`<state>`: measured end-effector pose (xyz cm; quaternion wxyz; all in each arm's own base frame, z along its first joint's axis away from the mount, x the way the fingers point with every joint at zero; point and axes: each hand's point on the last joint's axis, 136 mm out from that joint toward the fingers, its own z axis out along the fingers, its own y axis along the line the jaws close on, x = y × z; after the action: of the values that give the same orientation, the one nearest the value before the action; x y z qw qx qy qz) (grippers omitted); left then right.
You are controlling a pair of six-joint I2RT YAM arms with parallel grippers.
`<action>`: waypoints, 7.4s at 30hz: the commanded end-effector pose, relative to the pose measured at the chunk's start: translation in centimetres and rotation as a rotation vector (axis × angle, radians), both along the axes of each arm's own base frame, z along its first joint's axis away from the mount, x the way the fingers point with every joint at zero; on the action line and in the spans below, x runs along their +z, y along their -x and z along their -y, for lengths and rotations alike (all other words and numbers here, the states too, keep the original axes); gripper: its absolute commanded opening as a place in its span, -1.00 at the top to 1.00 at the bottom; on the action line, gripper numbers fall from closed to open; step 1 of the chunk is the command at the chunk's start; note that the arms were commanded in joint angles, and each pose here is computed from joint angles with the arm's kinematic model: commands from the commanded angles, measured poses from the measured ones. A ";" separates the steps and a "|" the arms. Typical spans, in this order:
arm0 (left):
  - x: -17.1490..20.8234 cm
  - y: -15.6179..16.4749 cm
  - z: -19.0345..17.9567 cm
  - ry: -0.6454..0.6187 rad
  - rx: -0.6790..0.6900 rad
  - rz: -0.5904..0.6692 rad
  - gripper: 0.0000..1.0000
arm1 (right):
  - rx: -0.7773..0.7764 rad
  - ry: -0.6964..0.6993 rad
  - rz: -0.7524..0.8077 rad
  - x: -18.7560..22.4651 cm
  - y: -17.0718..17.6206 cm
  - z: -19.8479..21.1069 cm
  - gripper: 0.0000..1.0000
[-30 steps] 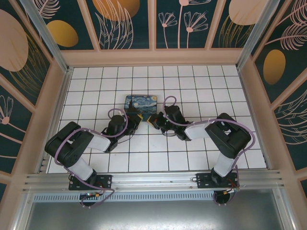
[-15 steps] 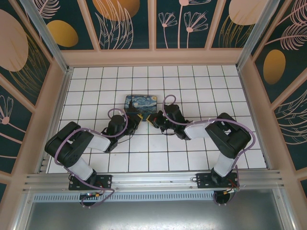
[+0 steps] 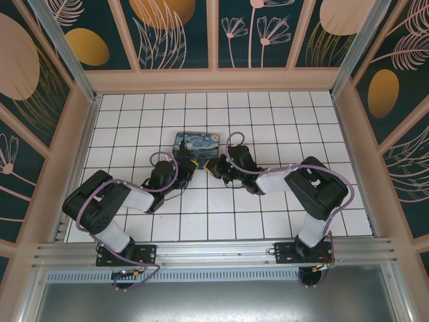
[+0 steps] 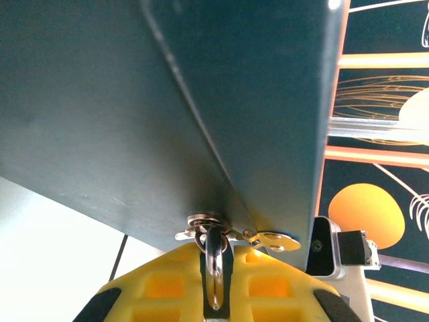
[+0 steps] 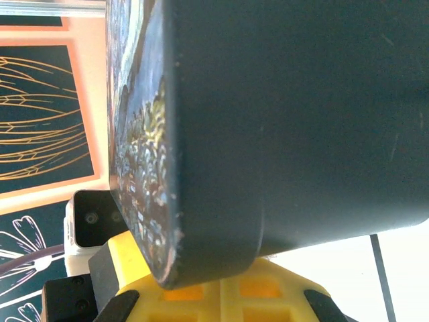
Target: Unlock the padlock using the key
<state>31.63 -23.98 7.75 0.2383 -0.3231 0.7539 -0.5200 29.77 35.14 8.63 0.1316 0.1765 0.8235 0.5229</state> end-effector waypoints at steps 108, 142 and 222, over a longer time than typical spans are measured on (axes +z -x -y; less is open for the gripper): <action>5.8 1.7 -0.2 0.020 -0.065 0.185 1.00 | -0.109 -0.256 0.100 4.8 2.8 -0.2 1.00; 6.6 1.6 -0.1 0.060 -0.057 0.190 1.00 | -0.097 -0.317 0.086 5.2 2.6 -2.4 1.00; 7.5 2.1 -0.2 0.127 -0.050 0.182 1.00 | 0.078 -0.366 0.166 5.8 -0.9 -7.7 1.00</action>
<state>32.26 -19.09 11.98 0.3343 -0.3634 0.7024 -0.5126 31.27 41.31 11.95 0.1302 0.2049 0.6902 0.6817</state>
